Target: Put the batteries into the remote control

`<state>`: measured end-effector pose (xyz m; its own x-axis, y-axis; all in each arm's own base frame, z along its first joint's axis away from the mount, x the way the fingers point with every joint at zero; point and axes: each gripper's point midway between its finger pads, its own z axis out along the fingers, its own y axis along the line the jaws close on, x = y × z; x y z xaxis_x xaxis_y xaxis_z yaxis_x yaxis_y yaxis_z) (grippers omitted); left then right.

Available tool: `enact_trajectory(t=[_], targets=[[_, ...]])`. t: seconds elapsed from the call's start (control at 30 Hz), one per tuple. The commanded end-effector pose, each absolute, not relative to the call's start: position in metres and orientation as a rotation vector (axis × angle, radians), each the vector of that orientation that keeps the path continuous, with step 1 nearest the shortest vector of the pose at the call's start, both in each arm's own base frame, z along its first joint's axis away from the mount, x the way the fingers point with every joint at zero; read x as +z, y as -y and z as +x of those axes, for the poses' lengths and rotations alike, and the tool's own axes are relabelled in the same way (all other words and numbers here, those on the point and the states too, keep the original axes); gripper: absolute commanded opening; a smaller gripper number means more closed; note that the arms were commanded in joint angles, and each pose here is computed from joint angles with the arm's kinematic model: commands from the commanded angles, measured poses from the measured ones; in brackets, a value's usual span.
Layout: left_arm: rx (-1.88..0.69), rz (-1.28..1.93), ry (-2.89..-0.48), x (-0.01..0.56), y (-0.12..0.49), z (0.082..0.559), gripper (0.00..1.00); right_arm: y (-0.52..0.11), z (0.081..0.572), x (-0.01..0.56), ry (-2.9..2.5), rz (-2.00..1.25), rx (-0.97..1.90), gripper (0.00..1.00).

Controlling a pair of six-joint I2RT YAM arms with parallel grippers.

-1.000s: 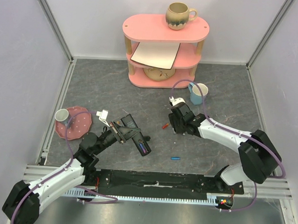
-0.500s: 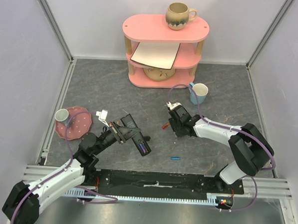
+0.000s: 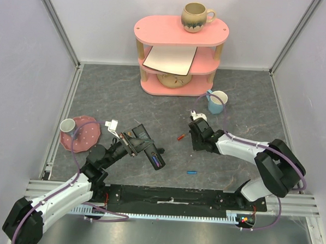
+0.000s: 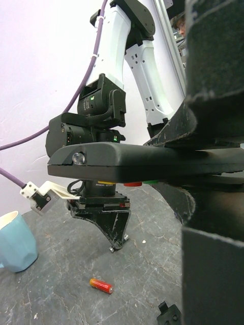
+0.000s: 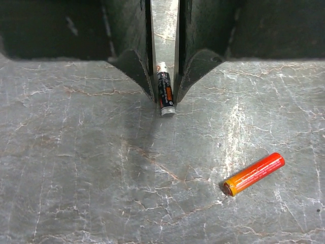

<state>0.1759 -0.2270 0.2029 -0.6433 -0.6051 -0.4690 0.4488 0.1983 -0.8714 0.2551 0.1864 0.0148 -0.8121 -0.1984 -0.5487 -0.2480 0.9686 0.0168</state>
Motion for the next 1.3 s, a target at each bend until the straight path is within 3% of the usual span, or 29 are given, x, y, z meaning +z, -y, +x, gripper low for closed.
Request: enact_trajectory(t=[0.0,0.1,0.23,0.43,0.73,0.83,0.9,0.97,1.07,1.27], targets=[[-1.57,-0.141,-1.664,0.174,0.223,0.168,0.02,-0.191,0.256,0.019,-2.531,-0.199,0.182,0.3],[-1.568,-0.147,-1.666,0.173,0.222,0.169,0.02,-0.188,0.252,0.02,-2.541,-0.247,0.166,0.45],[-1.567,-0.149,-1.667,0.172,0.222,0.169,0.02,-0.182,0.247,0.022,-2.55,-0.292,0.142,0.46],[-1.564,-0.151,-1.676,0.171,0.223,0.17,0.02,-0.178,0.235,0.014,-2.581,-0.351,0.11,0.35],[-1.572,-0.153,-1.674,0.172,0.223,0.169,0.02,-0.176,0.232,0.003,-2.6,-0.388,0.073,0.29],[-1.57,-0.154,-1.679,0.17,0.223,0.169,0.02,-0.177,0.233,0.002,-2.605,-0.403,0.068,0.17],[-1.568,-0.154,-1.681,0.17,0.223,0.169,0.02,-0.177,0.233,0.004,-2.608,-0.401,0.064,0.04],[-1.567,-0.153,-1.678,0.172,0.224,0.17,0.02,-0.176,0.233,0.009,-2.604,-0.373,0.061,0.0],[-1.558,-0.153,-1.683,0.175,0.226,0.174,0.02,-0.191,0.235,0.038,-2.543,-0.297,0.204,0.0],[-1.57,-0.139,-1.66,0.191,0.235,0.185,0.02,-0.233,0.221,0.16,-2.305,-0.315,0.633,0.0]])
